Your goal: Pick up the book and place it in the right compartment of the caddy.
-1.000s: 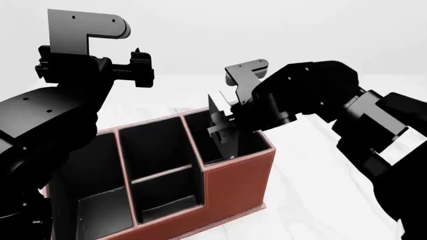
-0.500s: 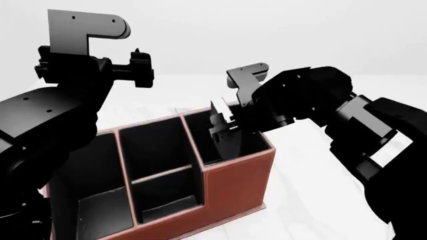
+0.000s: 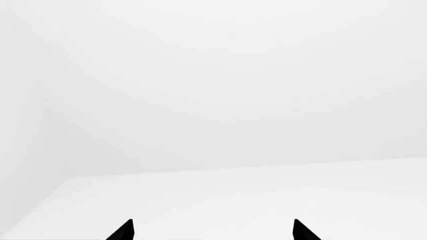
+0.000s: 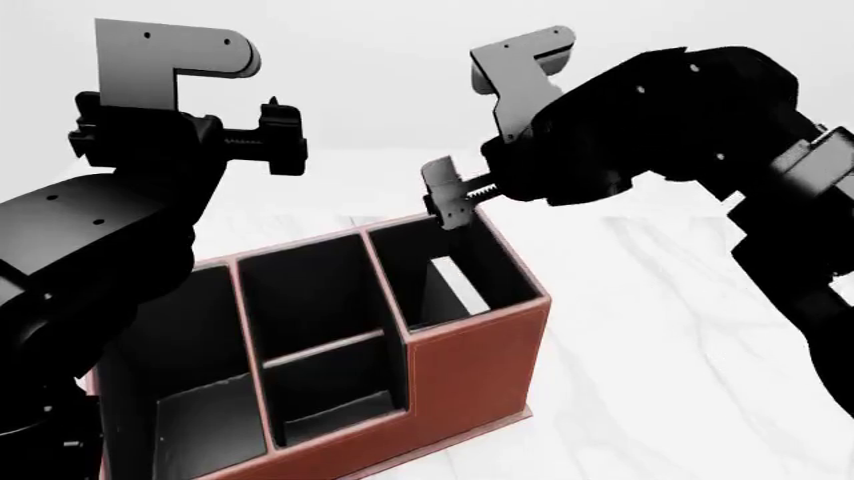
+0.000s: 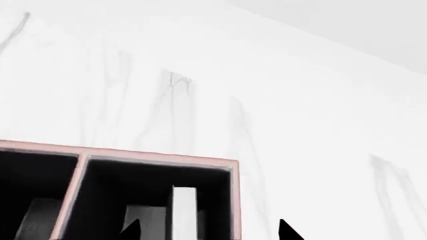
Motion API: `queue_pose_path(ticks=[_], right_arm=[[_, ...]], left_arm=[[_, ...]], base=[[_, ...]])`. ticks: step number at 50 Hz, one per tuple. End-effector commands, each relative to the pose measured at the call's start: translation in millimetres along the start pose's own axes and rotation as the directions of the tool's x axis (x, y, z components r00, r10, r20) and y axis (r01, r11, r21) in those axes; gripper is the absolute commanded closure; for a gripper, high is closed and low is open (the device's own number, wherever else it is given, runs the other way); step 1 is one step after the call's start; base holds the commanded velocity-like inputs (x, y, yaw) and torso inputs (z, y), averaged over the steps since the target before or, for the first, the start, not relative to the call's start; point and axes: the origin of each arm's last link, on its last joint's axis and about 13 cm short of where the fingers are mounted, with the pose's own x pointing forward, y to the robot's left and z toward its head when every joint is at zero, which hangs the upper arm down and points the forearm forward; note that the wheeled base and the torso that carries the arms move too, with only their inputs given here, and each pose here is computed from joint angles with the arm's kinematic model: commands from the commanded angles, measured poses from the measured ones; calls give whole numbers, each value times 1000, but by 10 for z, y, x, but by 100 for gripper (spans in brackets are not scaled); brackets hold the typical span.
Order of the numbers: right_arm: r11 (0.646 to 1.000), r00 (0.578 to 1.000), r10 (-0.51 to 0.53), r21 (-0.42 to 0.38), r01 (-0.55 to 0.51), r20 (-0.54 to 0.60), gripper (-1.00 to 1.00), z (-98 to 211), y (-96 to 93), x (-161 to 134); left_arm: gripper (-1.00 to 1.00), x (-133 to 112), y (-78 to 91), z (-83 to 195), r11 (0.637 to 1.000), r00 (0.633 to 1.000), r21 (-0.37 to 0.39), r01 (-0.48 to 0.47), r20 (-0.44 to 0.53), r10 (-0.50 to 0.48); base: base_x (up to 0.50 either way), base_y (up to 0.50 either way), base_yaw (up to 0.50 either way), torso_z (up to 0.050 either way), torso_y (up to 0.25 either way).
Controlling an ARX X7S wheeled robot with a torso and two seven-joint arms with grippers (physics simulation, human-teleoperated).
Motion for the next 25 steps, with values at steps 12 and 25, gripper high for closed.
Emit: queue_pose_path(ticks=[12, 25], right_arm=[[997, 973, -65, 46, 56, 223, -100, 202, -151, -963], [970, 816, -229, 58, 235, 530, -100, -471, -167, -987]], left_arm=[[-100, 0, 0, 0, 1000, 1000, 1, 2, -1, -2], [-100, 16, -8, 3, 998, 996, -50, 49, 82, -45]], base=[[0, 0, 0, 0, 0], [0, 0, 0, 0, 0]])
